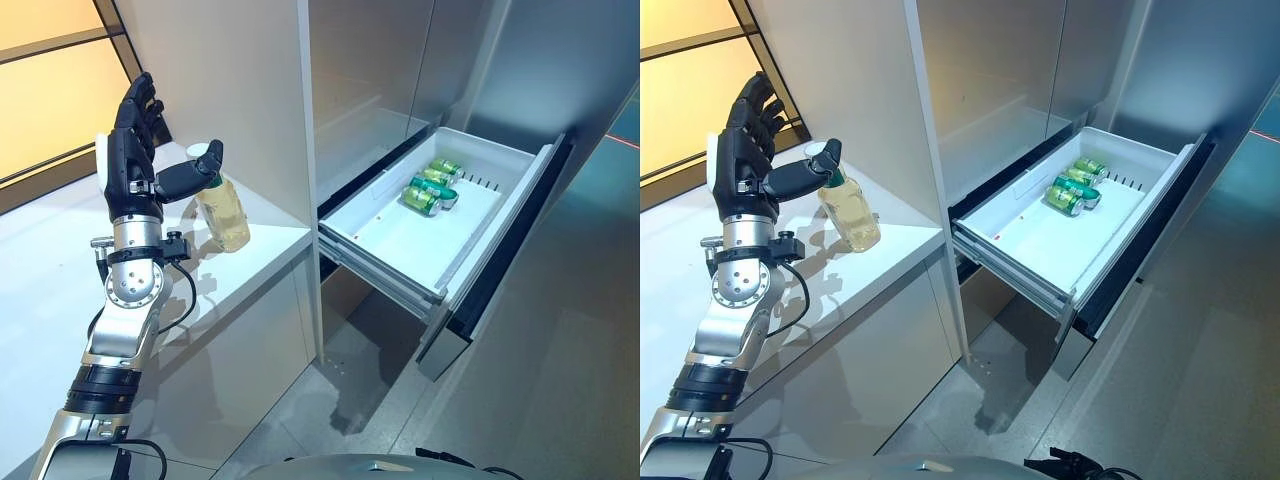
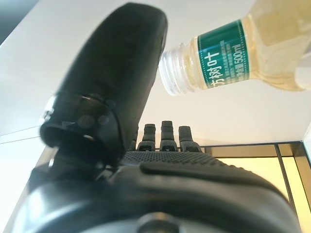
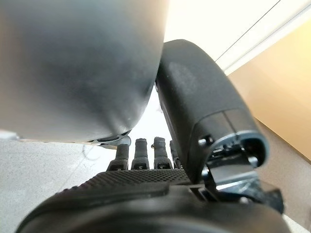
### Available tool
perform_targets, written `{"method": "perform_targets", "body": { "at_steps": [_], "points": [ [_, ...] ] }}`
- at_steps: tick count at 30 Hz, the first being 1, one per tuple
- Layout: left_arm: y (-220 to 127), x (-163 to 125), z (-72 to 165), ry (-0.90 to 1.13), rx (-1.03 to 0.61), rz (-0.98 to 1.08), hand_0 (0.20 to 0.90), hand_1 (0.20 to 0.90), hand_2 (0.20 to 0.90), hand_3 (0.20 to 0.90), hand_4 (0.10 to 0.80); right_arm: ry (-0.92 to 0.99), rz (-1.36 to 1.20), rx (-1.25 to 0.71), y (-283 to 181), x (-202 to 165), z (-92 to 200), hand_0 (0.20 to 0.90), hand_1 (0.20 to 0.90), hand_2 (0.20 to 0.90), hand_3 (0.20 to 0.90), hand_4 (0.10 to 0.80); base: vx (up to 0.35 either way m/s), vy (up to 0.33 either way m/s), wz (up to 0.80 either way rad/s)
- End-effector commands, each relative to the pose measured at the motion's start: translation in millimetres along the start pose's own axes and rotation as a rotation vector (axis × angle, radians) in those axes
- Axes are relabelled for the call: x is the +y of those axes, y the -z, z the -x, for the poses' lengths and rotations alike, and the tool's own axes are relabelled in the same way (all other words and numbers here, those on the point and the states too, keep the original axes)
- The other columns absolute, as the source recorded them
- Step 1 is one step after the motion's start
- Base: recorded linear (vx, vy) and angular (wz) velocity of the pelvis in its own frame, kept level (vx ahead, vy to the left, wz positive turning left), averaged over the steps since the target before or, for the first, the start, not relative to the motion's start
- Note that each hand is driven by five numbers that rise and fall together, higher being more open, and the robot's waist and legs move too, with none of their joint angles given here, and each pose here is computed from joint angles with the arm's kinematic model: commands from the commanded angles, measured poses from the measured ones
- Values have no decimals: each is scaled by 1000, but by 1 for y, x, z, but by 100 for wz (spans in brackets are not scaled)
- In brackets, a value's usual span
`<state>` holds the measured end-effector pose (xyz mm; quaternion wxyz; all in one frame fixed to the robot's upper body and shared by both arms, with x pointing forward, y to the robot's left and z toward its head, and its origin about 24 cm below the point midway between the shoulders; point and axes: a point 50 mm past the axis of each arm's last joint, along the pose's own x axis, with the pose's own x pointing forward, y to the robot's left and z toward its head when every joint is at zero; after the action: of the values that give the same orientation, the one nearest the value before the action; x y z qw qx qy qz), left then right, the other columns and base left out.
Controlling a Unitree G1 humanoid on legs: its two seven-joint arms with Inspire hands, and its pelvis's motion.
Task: Put drinks into fridge and close the fridge
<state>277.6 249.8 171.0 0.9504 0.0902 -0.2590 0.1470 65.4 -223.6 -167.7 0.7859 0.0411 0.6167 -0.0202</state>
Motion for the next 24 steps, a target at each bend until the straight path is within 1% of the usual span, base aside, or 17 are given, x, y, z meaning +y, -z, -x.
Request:
{"method": "perform_targets", "body": {
  "at_steps": [1, 24],
  "points": [
    [-30, 6, -23, -47, -163, 12, 900, 900, 900, 900, 800, -26, 67, -22, -16, 5, -2, 900, 900, 900, 900, 800, 0, 0, 0],
    [1, 7, -29, -77, 8, -35, 900, 900, 900, 900, 800, -22, 64, -10, -15, 2, -1, 900, 900, 900, 900, 800, 8, 4, -4]
  ]
}}
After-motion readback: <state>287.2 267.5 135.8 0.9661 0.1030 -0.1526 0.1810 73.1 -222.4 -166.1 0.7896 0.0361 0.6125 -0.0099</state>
